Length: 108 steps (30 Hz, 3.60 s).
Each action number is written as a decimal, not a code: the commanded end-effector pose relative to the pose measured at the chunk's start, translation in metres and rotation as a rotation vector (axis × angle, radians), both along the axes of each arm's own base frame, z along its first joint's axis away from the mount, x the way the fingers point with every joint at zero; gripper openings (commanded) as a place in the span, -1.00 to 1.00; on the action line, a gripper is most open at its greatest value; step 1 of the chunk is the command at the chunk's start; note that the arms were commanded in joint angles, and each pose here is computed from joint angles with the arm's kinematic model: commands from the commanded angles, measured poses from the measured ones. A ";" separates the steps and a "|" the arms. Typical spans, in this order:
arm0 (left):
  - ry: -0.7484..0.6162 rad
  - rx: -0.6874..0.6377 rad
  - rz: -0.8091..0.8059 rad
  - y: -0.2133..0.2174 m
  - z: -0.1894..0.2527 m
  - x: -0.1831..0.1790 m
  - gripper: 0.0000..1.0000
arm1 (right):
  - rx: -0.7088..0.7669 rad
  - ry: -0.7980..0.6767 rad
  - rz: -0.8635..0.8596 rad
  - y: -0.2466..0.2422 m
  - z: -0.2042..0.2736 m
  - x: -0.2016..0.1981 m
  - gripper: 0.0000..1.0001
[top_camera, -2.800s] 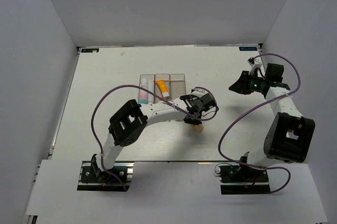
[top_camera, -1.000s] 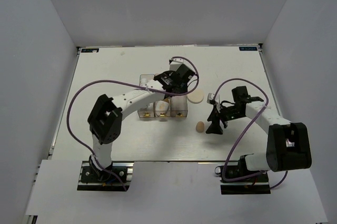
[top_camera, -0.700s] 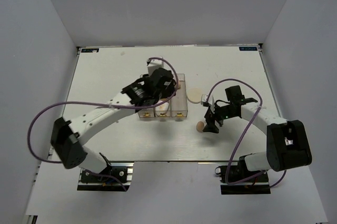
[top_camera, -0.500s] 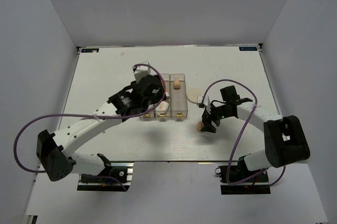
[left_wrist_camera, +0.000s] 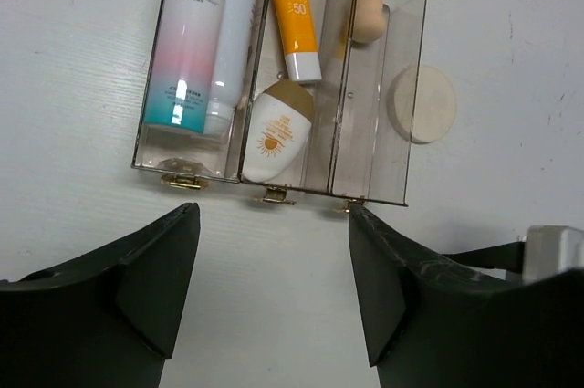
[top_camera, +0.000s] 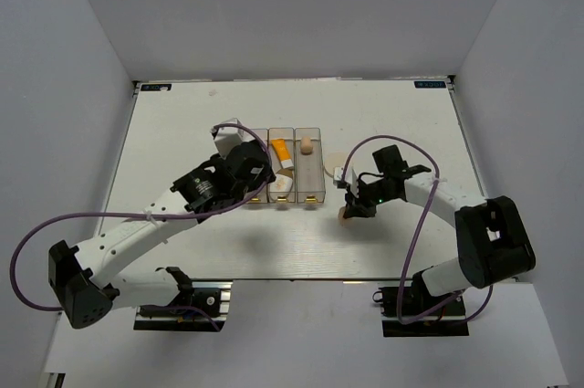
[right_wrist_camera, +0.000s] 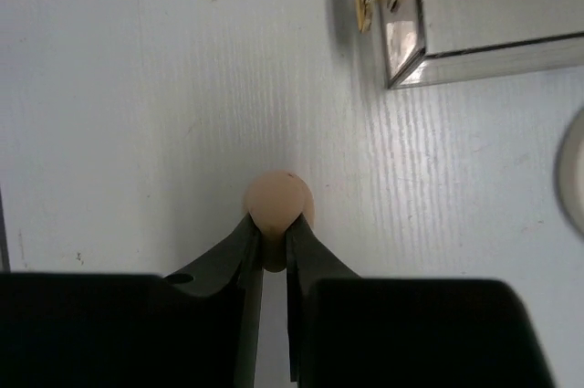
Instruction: Organize the makeup
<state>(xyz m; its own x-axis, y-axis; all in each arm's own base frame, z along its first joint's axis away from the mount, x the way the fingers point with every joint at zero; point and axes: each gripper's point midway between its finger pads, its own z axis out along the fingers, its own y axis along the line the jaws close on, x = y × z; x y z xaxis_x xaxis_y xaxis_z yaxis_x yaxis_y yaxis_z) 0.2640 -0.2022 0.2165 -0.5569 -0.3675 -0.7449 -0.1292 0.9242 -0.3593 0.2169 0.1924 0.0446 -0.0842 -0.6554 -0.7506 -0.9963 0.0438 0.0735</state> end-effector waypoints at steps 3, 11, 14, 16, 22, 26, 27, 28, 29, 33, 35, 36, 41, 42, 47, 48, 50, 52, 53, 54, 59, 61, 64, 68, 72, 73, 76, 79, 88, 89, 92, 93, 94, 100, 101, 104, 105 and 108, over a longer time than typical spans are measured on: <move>-0.002 -0.026 0.027 0.012 -0.001 -0.009 0.52 | 0.160 -0.151 0.012 0.029 0.089 0.034 -0.76; -0.017 -0.050 0.030 0.012 -0.001 -0.009 0.52 | 0.288 -0.160 -0.066 0.078 0.143 0.091 -0.67; -0.021 -0.052 0.034 0.014 0.001 -0.010 0.52 | 0.288 -0.141 -0.102 0.093 0.133 0.104 -0.59; -0.023 -0.058 0.041 0.016 0.001 -0.011 0.52 | 0.273 -0.119 -0.126 0.099 0.127 0.111 -0.49; -0.029 -0.080 0.072 0.026 0.004 -0.017 0.52 | 0.248 -0.030 -0.154 0.106 0.108 0.118 0.27; -0.028 -0.091 0.072 0.027 0.001 -0.019 0.52 | 0.269 -0.055 -0.167 0.105 0.122 0.120 0.37; -0.029 -0.095 0.072 0.026 0.001 -0.018 0.52 | 0.272 -0.058 -0.169 0.105 0.125 0.120 0.37; -0.027 -0.095 0.069 0.025 0.000 -0.018 0.52 | 0.273 -0.068 -0.178 0.103 0.129 0.122 0.37; -0.025 -0.094 0.066 0.024 0.000 -0.018 0.52 | 0.265 -0.074 -0.216 0.100 0.131 0.127 0.35; -0.021 -0.086 0.071 0.025 0.001 -0.018 0.52 | 0.229 -0.081 -0.464 0.075 0.132 0.159 0.03; -0.024 -0.094 0.077 0.026 0.002 -0.018 0.52 | 0.195 -0.083 -0.571 0.055 0.124 0.174 -0.36; -0.026 -0.099 0.078 0.028 0.001 -0.020 0.52 | 0.188 -0.065 -0.635 0.043 0.121 0.181 -0.55; -0.029 -0.114 0.080 0.028 0.000 -0.021 0.52 | 0.127 0.031 -0.793 -0.004 0.093 0.197 -0.96; -0.028 -0.110 0.077 0.027 0.000 -0.020 0.52 | 0.097 0.089 -0.791 -0.005 0.078 0.192 -0.93; -0.019 -0.103 0.067 0.021 0.000 -0.017 0.52 | 0.023 0.252 -0.769 -0.011 0.038 0.184 -0.37; -0.020 -0.105 0.067 0.021 0.002 -0.017 0.52 | 0.013 0.269 -0.764 -0.011 0.031 0.186 -0.25; -0.019 -0.101 0.066 0.020 0.002 -0.016 0.52 | -0.002 0.279 -0.758 -0.012 0.024 0.186 -0.15; -0.017 -0.099 0.059 0.019 0.002 -0.018 0.52 | -0.021 0.285 -0.764 -0.013 0.015 0.190 -0.10; -0.019 -0.099 0.060 0.019 0.002 -0.018 0.52 | -0.038 0.300 -0.774 -0.016 0.006 0.191 -0.09; -0.019 -0.101 0.060 0.019 0.002 -0.018 0.52 | -0.046 0.298 -0.777 -0.015 0.005 0.194 -0.09; -0.022 -0.101 0.065 0.021 0.004 -0.019 0.52 | -0.086 0.313 -0.788 -0.022 -0.012 0.196 -0.07; -0.022 -0.099 0.066 0.021 0.004 -0.019 0.51 | -0.098 0.313 -0.792 -0.024 -0.016 0.195 -0.08; -0.019 -0.098 0.065 0.020 0.003 -0.018 0.52 | -0.126 0.317 -0.806 -0.029 -0.025 0.194 -0.09; -0.020 -0.098 0.064 0.020 0.004 -0.018 0.52 | -0.139 0.332 -0.800 -0.030 -0.033 0.189 -0.20; -0.019 -0.095 0.064 0.020 0.003 -0.018 0.52 | -0.105 0.372 -0.766 -0.023 -0.033 0.183 -0.86; -0.020 -0.096 0.065 0.021 0.004 -0.018 0.52 | -0.089 0.371 -0.762 -0.021 -0.027 0.184 -0.98; -0.024 -0.097 0.071 0.023 0.005 -0.019 0.52 | -0.040 0.333 -0.756 -0.021 -0.004 0.192 -1.00; -0.026 -0.101 0.075 0.025 0.005 -0.020 0.51 | 0.019 0.248 -0.737 -0.022 0.032 0.204 -1.00; -0.023 -0.100 0.070 0.023 0.002 -0.019 0.52 | 0.139 0.032 -0.667 -0.011 0.122 0.214 -1.00; -0.024 -0.100 0.069 0.022 0.002 -0.019 0.52 | 0.147 0.019 -0.659 -0.009 0.129 0.214 -1.00; -0.020 -0.099 0.065 0.021 0.001 -0.019 0.51 | 0.157 -0.015 -0.636 0.002 0.141 0.210 -1.00; -0.019 -0.100 0.063 0.020 0.001 -0.019 0.52 | 0.154 -0.027 -0.627 0.007 0.144 0.209 -1.00; -0.020 -0.101 0.064 0.020 0.001 -0.019 0.52 | 0.146 -0.033 -0.619 0.009 0.143 0.208 -1.00; -0.022 -0.099 0.063 0.020 0.002 -0.018 0.51 | 0.085 -0.028 -0.584 0.035 0.131 0.201 -1.00; -0.023 -0.098 0.064 0.021 0.002 -0.019 0.52 | 0.078 -0.028 -0.578 0.039 0.130 0.200 -1.00; -0.028 -0.102 0.067 0.023 0.003 -0.019 0.51 | 0.035 -0.036 -0.560 0.052 0.121 0.197 -1.00; -0.028 -0.103 0.068 0.023 0.003 -0.020 0.52 | 0.025 -0.041 -0.562 0.053 0.119 0.197 -1.00; -0.029 -0.102 0.070 0.024 0.002 -0.020 0.52 | -0.025 -0.063 -0.564 0.056 0.108 0.199 -1.00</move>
<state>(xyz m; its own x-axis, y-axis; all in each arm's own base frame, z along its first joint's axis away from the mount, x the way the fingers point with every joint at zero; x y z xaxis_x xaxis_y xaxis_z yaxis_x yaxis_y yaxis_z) 0.2430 -0.1805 0.2061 -0.5385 -0.4521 -0.7110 -0.1828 0.8864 -0.4252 0.4049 0.2479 0.1484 -0.4117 -0.5048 -0.7587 -0.8250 0.5601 0.0750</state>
